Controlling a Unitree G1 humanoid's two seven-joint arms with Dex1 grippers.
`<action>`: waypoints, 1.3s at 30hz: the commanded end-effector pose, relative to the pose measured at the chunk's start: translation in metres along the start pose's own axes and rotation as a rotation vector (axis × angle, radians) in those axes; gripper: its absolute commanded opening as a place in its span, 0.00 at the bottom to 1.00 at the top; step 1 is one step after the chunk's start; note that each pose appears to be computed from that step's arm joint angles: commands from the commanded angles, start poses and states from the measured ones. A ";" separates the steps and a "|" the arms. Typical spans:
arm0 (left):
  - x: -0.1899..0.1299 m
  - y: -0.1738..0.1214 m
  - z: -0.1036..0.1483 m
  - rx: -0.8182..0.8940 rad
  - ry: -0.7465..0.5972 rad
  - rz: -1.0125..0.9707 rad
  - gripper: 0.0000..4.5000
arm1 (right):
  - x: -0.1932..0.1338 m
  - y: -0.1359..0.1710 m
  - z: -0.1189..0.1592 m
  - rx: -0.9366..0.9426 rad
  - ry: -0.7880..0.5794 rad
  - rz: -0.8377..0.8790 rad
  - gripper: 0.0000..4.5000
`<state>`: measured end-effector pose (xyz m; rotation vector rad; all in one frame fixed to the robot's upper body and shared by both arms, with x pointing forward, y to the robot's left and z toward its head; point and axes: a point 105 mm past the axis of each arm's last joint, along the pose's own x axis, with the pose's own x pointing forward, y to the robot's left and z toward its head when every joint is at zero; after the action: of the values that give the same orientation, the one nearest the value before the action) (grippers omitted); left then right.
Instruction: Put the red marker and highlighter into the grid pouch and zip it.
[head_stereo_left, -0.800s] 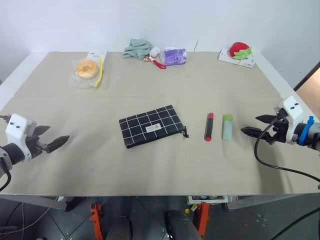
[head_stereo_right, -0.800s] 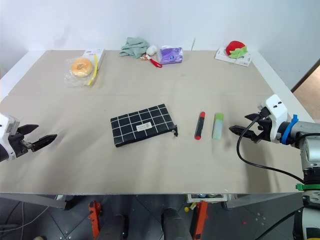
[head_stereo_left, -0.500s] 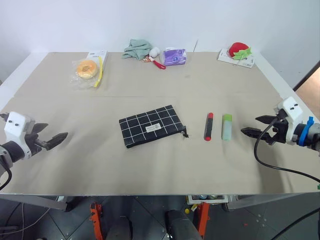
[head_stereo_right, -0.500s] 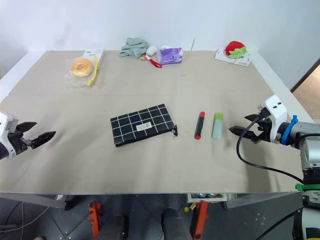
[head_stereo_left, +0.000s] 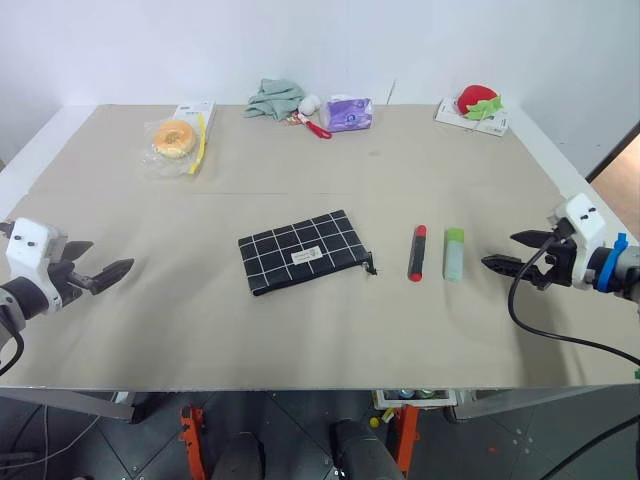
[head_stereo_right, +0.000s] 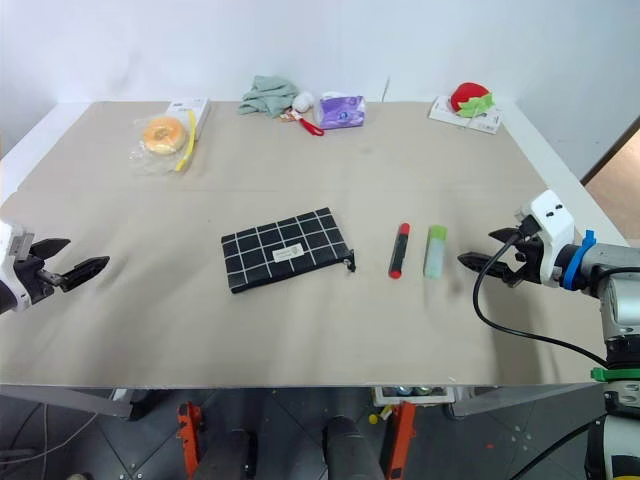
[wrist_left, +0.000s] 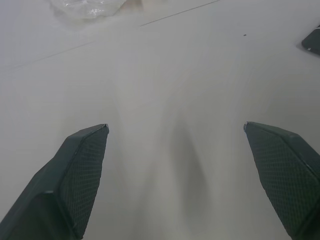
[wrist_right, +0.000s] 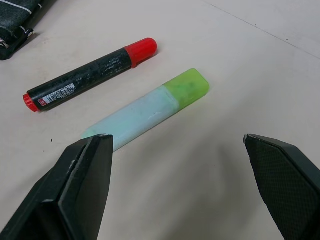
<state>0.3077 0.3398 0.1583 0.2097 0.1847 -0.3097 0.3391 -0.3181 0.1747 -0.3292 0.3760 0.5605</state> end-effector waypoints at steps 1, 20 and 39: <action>-0.004 0.006 0.013 0.022 -0.045 0.026 1.00 | -0.005 -0.003 0.008 -0.016 -0.033 -0.009 1.00; 0.015 -0.013 0.038 0.034 -0.196 -0.017 1.00 | 0.009 0.019 0.064 -0.016 -0.299 0.052 0.74; 0.062 -0.091 0.059 0.523 -0.344 -0.307 1.00 | 0.158 0.158 0.074 -0.007 -0.218 0.133 0.01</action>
<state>0.3463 0.2300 0.1818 0.5308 -0.1792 -0.6516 0.3875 -0.0943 0.1410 -0.1986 0.1968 0.7437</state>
